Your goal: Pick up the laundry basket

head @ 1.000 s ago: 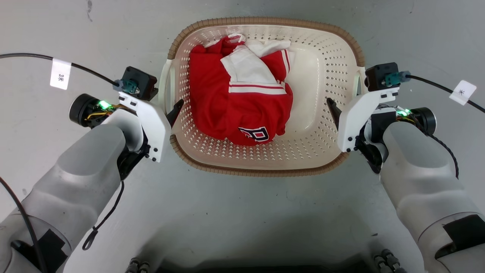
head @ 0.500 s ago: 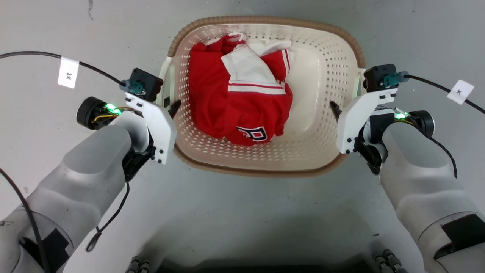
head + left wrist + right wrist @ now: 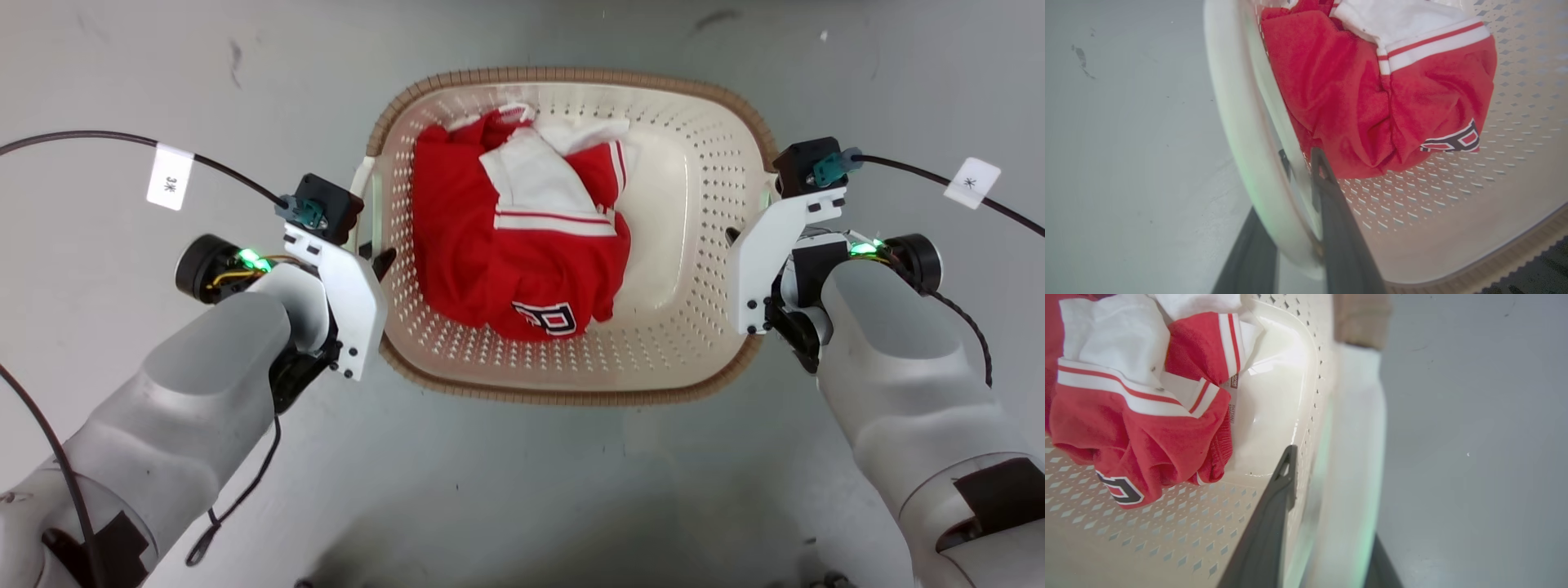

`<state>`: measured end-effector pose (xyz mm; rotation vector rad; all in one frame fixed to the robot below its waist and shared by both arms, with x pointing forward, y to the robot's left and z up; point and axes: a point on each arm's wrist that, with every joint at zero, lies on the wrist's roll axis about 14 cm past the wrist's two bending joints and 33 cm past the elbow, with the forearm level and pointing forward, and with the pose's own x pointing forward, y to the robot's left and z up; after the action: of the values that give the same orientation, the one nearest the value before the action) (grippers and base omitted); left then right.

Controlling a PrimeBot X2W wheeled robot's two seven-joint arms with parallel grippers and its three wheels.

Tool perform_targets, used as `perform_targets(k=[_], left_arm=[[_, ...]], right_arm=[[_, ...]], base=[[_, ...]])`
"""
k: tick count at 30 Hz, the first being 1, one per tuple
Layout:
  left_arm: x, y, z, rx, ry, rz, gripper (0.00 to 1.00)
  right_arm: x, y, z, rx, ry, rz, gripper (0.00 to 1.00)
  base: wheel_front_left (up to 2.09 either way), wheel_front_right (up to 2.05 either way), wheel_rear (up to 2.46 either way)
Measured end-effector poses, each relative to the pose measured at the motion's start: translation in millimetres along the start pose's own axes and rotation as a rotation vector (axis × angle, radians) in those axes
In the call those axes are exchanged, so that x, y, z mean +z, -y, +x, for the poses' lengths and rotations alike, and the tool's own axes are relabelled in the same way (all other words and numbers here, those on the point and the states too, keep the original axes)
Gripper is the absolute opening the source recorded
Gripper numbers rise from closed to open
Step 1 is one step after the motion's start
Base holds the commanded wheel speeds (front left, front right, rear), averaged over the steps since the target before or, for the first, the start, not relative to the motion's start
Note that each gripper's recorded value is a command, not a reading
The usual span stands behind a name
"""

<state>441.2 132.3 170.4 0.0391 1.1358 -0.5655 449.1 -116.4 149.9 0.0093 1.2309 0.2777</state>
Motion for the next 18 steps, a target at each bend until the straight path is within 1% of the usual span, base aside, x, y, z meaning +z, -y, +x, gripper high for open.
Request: perform_targets(k=[1, 3, 8, 12, 15, 18], left_arm=[[0, 0, 0, 0.0, 0.0, 0.0, 0.0], [3, 7, -15, -0.006, -0.024, 0.01, 0.0], [3, 19, -47, -0.014, -0.079, -0.011, 0.0], [13, 26, -78, -0.013, -0.095, -0.002, 0.0], [17, 37, -100, -0.034, -0.113, -0.043, 0.0], [19, 47, -122, -0.039, -0.135, -0.038, 0.0]], right_arm=[[0, 0, 0, 0.0, 0.0, 0.0, 0.0], [3, -2, -15, -0.004, -0.037, -0.017, 0.0], [-1, -12, -46, -0.004, -0.123, -0.071, 0.0], [7, -20, -77, -0.006, -0.151, -0.115, 0.0], [15, -24, -101, -0.011, -0.147, -0.118, 0.0], [14, -28, -123, -0.018, -0.158, -0.13, 0.0]], base=[[0.0, 0.0, 0.0], [0.0, 0.0, 0.0], [0.0, 0.0, 0.0], [0.0, 0.0, 0.0], [0.0, 0.0, 0.0], [0.0, 0.0, 0.0]])
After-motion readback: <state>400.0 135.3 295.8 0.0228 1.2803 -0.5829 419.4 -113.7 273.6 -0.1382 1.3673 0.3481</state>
